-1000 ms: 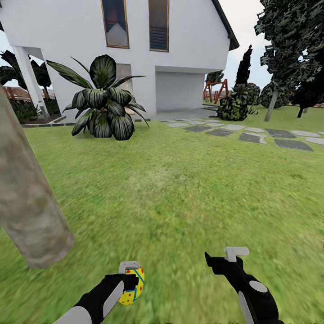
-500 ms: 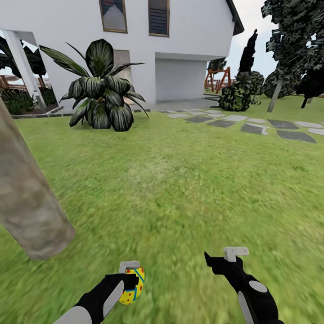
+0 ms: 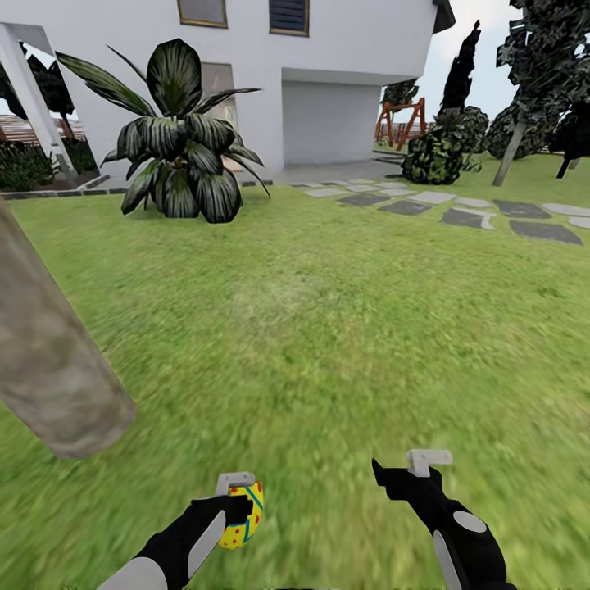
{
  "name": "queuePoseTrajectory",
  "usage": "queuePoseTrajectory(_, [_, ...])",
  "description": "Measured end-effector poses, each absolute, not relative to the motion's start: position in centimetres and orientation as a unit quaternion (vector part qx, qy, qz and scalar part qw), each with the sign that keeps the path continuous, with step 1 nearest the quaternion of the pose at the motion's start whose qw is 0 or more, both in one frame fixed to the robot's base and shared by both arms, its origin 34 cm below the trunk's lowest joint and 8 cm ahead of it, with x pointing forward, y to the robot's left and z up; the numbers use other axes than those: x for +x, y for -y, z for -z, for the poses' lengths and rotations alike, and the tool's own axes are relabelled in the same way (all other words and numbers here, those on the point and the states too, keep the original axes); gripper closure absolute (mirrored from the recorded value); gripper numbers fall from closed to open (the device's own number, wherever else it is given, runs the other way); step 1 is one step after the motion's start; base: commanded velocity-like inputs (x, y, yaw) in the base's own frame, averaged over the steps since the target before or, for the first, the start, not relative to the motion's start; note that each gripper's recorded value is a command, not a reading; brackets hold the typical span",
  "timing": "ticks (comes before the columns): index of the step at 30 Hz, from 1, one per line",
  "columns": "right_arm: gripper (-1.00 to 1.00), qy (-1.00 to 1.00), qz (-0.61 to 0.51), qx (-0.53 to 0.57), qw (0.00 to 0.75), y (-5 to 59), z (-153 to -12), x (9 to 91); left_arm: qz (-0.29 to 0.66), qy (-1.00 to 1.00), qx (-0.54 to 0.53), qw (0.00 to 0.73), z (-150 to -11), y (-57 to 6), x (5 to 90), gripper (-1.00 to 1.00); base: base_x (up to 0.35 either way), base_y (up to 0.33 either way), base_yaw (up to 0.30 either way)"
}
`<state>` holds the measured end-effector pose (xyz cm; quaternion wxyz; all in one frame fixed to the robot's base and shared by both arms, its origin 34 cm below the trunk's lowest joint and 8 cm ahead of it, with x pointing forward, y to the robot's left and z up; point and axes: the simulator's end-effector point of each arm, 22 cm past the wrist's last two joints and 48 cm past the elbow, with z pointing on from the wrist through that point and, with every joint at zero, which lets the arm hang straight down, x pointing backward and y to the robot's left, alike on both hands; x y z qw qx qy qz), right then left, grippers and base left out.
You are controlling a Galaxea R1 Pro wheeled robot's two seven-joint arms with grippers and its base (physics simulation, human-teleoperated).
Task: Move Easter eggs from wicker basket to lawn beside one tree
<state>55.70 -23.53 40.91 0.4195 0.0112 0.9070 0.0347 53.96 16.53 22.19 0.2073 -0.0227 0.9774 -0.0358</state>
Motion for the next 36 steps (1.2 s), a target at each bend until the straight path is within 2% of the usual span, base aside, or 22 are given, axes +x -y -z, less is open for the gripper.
queuePoseTrajectory(36, [-1.0, -0.933, -0.035, 0.012, 0.358, 23.4, -34.3, 54.0, 0.034, -0.987, -0.028, 0.153, -16.1, -16.5, 50.2, 1.0, 0.0, 0.0, 0.0])
